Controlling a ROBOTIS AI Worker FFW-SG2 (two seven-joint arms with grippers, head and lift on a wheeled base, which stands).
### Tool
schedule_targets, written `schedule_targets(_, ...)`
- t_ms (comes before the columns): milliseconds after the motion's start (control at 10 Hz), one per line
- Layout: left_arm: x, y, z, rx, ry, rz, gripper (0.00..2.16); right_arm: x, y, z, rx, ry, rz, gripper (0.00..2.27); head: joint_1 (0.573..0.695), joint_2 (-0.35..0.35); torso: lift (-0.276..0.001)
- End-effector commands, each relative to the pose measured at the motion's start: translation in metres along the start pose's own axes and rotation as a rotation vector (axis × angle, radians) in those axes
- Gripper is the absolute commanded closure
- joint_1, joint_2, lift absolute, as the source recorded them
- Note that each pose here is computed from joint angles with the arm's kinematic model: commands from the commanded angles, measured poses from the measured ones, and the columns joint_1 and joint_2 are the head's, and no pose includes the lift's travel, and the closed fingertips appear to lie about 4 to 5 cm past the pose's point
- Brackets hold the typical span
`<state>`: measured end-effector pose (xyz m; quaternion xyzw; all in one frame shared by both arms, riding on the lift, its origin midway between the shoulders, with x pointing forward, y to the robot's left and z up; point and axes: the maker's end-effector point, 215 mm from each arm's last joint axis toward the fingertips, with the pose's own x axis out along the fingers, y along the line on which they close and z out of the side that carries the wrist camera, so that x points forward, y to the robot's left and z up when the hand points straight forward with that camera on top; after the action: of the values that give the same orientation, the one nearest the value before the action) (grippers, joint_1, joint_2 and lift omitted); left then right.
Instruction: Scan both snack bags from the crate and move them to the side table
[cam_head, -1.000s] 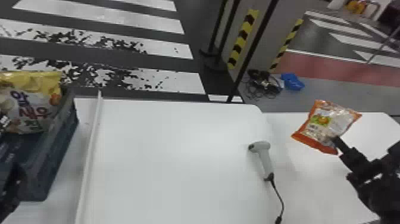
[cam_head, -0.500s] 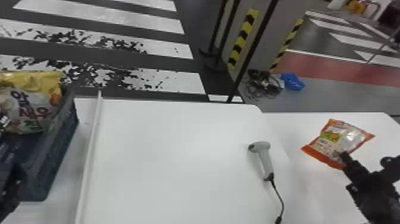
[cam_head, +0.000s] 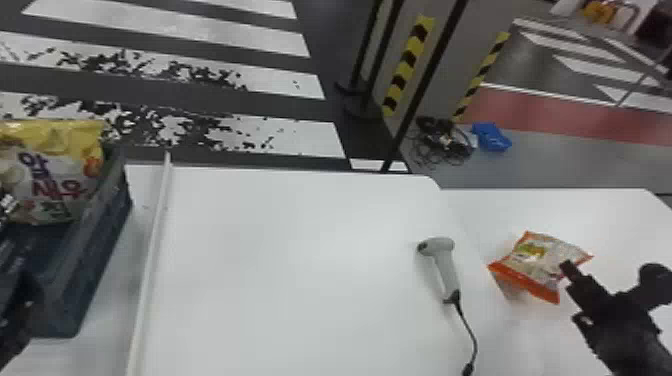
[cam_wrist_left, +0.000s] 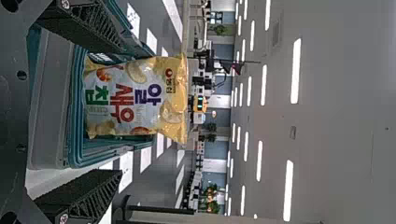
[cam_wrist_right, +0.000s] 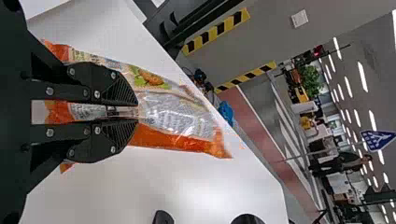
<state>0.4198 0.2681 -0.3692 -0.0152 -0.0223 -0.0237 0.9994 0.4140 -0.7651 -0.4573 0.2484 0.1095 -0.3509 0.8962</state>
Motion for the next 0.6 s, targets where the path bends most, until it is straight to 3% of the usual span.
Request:
schedule_targets(0, -0.001, 0.001, 0.001, 0.0, -0.002, 0.001, 0.07, 0.0, -0.002, 0.0, 0.004, -0.001, -0.013, 0.0, 0.695, -0.35, -0.099)
schedule_targets(300, -0.002, 0.001, 0.003, -0.002, -0.004, 0.004, 0.07, -0.009, 0.005, 0.033, -0.038, -0.104, -0.004, 0.05, 0.695, -0.35, -0.099)
schedule_targets(500, -0.003, 0.001, 0.004, -0.006, -0.005, 0.008, 0.07, -0.028, 0.066, 0.053, -0.144, -0.19, 0.09, 0.05, 0.695, -0.35, -0.099)
